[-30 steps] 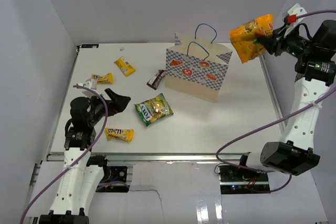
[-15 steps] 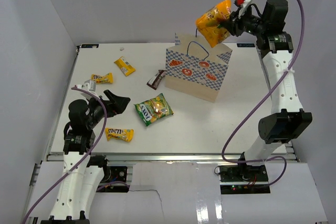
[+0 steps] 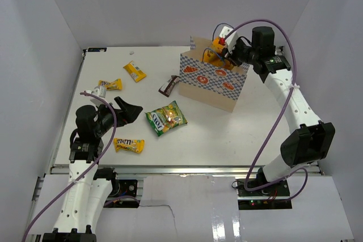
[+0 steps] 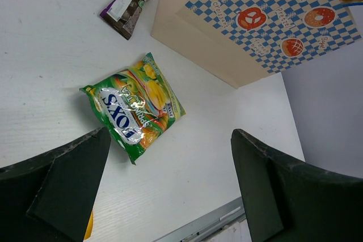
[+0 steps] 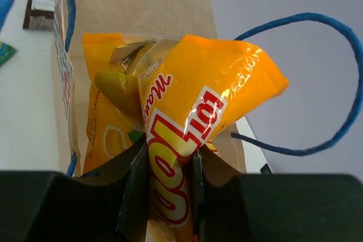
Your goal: Place the snacks into the paper bag
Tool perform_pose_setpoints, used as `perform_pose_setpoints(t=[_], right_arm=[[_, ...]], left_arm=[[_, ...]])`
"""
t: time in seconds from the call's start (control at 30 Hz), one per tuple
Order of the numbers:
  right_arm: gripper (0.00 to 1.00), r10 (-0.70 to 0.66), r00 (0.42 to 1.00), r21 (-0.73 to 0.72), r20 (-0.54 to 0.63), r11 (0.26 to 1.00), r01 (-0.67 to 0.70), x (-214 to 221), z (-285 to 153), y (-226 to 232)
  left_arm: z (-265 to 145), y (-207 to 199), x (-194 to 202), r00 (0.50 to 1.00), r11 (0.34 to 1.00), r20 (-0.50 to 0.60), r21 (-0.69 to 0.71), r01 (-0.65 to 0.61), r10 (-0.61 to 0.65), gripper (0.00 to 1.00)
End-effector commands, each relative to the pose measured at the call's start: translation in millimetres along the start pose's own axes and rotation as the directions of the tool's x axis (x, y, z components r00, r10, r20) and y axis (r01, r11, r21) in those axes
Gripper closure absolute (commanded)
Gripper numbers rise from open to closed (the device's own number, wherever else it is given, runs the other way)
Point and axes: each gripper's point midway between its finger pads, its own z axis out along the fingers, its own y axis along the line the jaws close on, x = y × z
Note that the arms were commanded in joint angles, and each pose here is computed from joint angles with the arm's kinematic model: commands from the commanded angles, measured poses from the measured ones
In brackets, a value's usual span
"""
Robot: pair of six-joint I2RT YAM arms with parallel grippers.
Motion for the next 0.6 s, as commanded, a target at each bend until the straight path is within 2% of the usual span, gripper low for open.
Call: perform_pose_setpoints(t=[0.0, 0.03, 0.07, 0.13, 0.23, 0.33, 0.5, 0.57], right_arm=[[0.84, -0.236, 0.970, 0.174, 0.052, 0.959, 0.224, -42.7, -26.5, -35.2], [0.80, -0.239, 0.970, 0.171, 0.042, 0.959, 0.228, -40.2, -26.0, -34.2], [0.69, -0.238, 0.971, 0.164, 0.027, 0.959, 0.231, -35.4, -25.4, -32.5], [0.59, -0.236, 0.972, 0.156, 0.017, 0.960, 0.231, -31.9, -24.7, -30.9], [0.37, -0.228, 0.974, 0.151, 0.018, 0.963, 0.223, -35.3, -27.3, -30.3], [0.30, -0.193, 0.981, 0.145, 0.029, 0.972, 0.187, -41.7, -30.3, -30.0], [0.28, -0.128, 0.991, 0.162, 0.045, 0.980, 0.119, -61.8, -45.0, -38.4], [0.26, -0.108, 0.994, 0.191, 0.032, 0.976, 0.100, -63.4, -52.2, -42.7]], left_arm=[[-0.5, -9.3, -4.0, 1.000, 0.999, 0.005, 0.048, -0.018, 0.018, 0.02], [-0.2, -9.5, -3.1, 1.000, 0.999, 0.001, 0.051, -0.015, 0.015, 0.02], [0.2, -10.6, -3.3, 1.000, 0.998, 0.001, 0.059, -0.016, 0.016, 0.02], [3.0, -9.6, -1.9, 1.000, 0.998, -0.007, 0.061, -0.006, 0.006, 0.02], [10.8, -8.1, 0.9, 0.998, 0.996, -0.028, 0.067, 0.051, -0.049, 0.02], [21.0, -2.5, 8.6, 0.992, 0.993, -0.079, 0.050, 0.104, -0.100, 0.02], [34.7, 0.3, 16.1, 0.986, 0.992, -0.109, -0.001, 0.124, -0.123, 0.02], [44.6, -4.2, 32.4, 0.979, 0.993, -0.169, -0.013, 0.115, -0.115, 0.02]])
